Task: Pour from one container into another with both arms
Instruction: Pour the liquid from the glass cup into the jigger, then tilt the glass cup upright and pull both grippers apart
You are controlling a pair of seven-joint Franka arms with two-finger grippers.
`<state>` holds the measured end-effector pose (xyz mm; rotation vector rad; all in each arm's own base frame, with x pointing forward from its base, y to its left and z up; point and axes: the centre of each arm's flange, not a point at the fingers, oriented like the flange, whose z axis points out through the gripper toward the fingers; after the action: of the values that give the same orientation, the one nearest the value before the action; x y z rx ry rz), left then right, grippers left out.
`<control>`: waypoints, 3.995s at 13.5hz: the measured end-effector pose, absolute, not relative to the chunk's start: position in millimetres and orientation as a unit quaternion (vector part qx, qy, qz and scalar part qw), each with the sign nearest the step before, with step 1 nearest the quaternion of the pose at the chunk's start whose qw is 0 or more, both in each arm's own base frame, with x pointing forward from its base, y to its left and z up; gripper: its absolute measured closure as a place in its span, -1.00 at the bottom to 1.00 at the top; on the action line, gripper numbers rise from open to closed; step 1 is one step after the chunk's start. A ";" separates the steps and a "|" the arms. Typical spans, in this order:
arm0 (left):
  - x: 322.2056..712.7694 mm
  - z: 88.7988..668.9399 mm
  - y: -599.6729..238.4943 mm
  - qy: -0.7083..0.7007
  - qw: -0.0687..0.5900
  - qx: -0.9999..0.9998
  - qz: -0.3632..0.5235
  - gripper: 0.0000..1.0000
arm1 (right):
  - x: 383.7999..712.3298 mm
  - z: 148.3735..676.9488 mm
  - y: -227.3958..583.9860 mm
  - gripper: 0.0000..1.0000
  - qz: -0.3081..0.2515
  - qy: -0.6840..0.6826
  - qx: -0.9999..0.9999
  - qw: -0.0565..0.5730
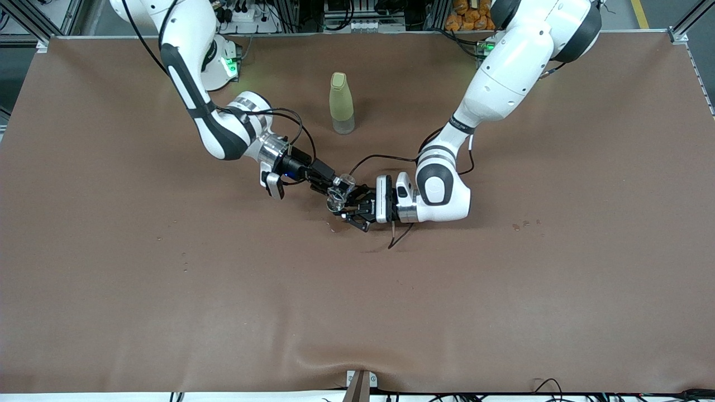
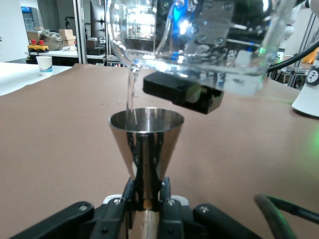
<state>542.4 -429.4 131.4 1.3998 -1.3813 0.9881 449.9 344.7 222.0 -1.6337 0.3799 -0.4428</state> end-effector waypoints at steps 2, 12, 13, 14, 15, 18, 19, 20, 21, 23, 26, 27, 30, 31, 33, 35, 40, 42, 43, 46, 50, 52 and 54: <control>542.3 131.0 -429.3 -0.559 0.453 0.567 0.400 0.58 | 450.0 223.3 344.8 0.00 -0.189 0.174 -0.716 0.649; 542.2 130.4 -429.2 -0.559 0.453 0.567 0.400 0.58 | 449.9 223.4 343.3 0.00 -0.155 0.214 -0.710 0.653; 542.2 130.4 -429.3 -0.559 0.453 0.567 0.400 0.58 | 449.9 223.4 343.3 0.00 -0.152 0.217 -0.709 0.653; 542.2 130.4 -429.2 -0.559 0.453 0.567 0.400 0.58 | 449.9 223.5 343.3 0.00 -0.150 0.219 -0.708 0.654; 542.2 130.4 -429.2 -0.559 0.453 0.567 0.400 0.58 | 450.0 223.6 343.5 0.00 -0.146 0.223 -0.707 0.655; 542.2 130.4 -429.2 -0.559 0.453 0.567 0.400 0.58 | 450.1 224.6 343.9 0.00 -0.140 0.230 -0.703 0.658; 542.2 130.4 -429.2 -0.559 0.453 0.567 0.400 0.58 | 450.2 224.9 343.9 0.00 -0.136 0.234 -0.701 0.659; 542.2 130.4 -429.2 -0.559 0.453 0.567 0.400 0.58 | 450.3 225.1 343.9 0.00 -0.133 0.239 -0.700 0.660; 542.2 130.4 -429.3 -0.559 0.453 0.567 0.400 0.58 | 450.3 225.3 343.9 0.00 -0.130 0.242 -0.698 0.661; 542.2 130.4 -429.3 -0.559 0.453 0.567 0.400 0.58 | 450.5 225.8 343.8 0.00 -0.124 0.248 -0.696 0.662; 542.2 130.4 -429.2 -0.559 0.453 0.567 0.400 0.58 | 450.5 227.8 343.7 0.00 -0.112 0.261 -0.690 0.665; 542.2 130.4 -429.2 -0.559 0.453 0.567 0.400 0.58 | 450.4 228.4 343.6 0.00 -0.110 0.263 -0.689 0.666; 542.2 130.4 -429.2 -0.559 0.453 0.567 0.400 0.58 | 450.5 230.1 343.3 0.00 -0.103 0.271 -0.685 0.668; 542.2 130.4 -429.2 -0.559 0.453 0.567 0.400 0.58 | 450.7 230.5 343.0 0.00 -0.102 0.272 -0.685 0.668; 542.3 130.3 -429.1 -0.559 0.453 0.567 0.400 0.58 | 451.2 230.8 342.0 0.00 -0.103 0.273 -0.685 0.668; 542.4 130.3 -428.9 -0.559 0.453 0.568 0.400 0.58 | 451.2 230.9 341.7 0.00 -0.103 0.273 -0.685 0.668; 543.0 130.2 -428.1 -0.559 0.453 0.568 0.400 0.58 | 452.6 237.8 341.4 0.00 -0.126 0.251 -0.690 0.667; 544.7 130.5 -426.4 -0.558 0.452 0.569 0.401 0.58 | 453.5 241.6 341.0 0.00 -0.143 0.234 -0.695 0.665; 547.1 131.0 -424.2 -0.557 0.451 0.570 0.403 0.58 | 453.9 242.5 340.5 0.00 -0.154 0.222 -0.699 0.662; 559.4 133.3 -411.2 -0.551 0.444 0.575 0.410 0.58 | 464.2 241.7 324.0 0.00 -0.192 0.161 -0.723 0.644; 581.8 137.7 -380.7 -0.536 0.433 0.587 0.425 0.58 | 502.8 247.3 260.6 0.00 -0.230 0.050 -0.735 0.636; 592.0 146.5 -360.1 -0.530 0.433 0.588 0.431 0.58 | 520.0 244.0 209.0 0.00 -0.260 -0.037 -0.752 0.604; 598.0 158.6 -333.6 -0.529 0.435 0.589 0.430 0.58 | 532.5 237.8 146.3 0.00 -0.287 -0.116 -0.749 0.586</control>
<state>598.0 -333.6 158.6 1.4655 -1.3163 1.0706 532.5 146.3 237.8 -1.7462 -0.2703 -0.6685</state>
